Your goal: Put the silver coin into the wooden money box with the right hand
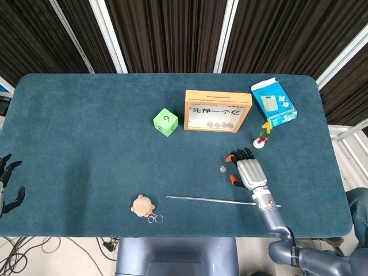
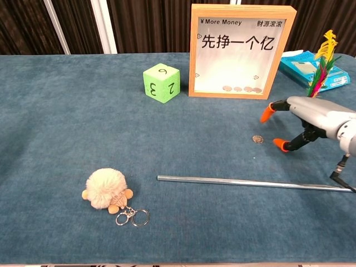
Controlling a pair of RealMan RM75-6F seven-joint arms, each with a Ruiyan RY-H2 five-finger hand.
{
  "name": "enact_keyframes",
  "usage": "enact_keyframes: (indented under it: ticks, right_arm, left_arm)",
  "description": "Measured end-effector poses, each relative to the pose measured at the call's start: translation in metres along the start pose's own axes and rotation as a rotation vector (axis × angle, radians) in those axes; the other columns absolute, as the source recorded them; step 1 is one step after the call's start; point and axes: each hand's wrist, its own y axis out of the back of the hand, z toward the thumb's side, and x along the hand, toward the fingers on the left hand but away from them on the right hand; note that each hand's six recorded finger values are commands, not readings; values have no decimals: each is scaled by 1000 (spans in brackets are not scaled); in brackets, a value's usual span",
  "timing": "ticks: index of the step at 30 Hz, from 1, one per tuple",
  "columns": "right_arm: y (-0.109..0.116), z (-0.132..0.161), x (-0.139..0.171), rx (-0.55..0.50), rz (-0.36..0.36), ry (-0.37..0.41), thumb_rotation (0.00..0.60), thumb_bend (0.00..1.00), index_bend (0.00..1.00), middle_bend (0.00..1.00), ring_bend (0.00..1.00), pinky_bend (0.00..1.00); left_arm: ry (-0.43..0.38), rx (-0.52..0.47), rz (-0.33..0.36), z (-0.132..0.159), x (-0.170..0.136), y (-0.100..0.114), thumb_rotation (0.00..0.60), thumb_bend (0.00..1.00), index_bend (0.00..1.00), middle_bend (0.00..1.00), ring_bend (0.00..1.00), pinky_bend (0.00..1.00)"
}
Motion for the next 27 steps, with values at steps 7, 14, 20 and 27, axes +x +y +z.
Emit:
enact_keyframes:
  ticks: [7, 14, 20, 27]
  right_arm:
    - [-7, 9, -5, 7, 11, 16, 600, 452, 337, 182, 93, 717]
    - [-12, 10, -6, 17, 22, 17, 600, 452, 375, 179, 88, 770]
    - [-15, 6, -7, 22, 26, 5, 600, 453, 393, 177, 86, 807]
    - [-17, 8, -7, 16, 30, 10, 600, 452, 395, 174, 82, 847]
  left_arm:
    - [1, 0, -3, 0, 0, 0, 600, 436, 178, 15, 0, 112]
    - [2, 1, -7, 0, 0, 0, 600, 435, 178, 15, 0, 112]
    - [3, 2, -8, -1, 0, 0, 600, 436, 178, 15, 0, 112]
    - [4, 3, -7, 0, 0, -1, 600, 436, 178, 15, 0, 112]
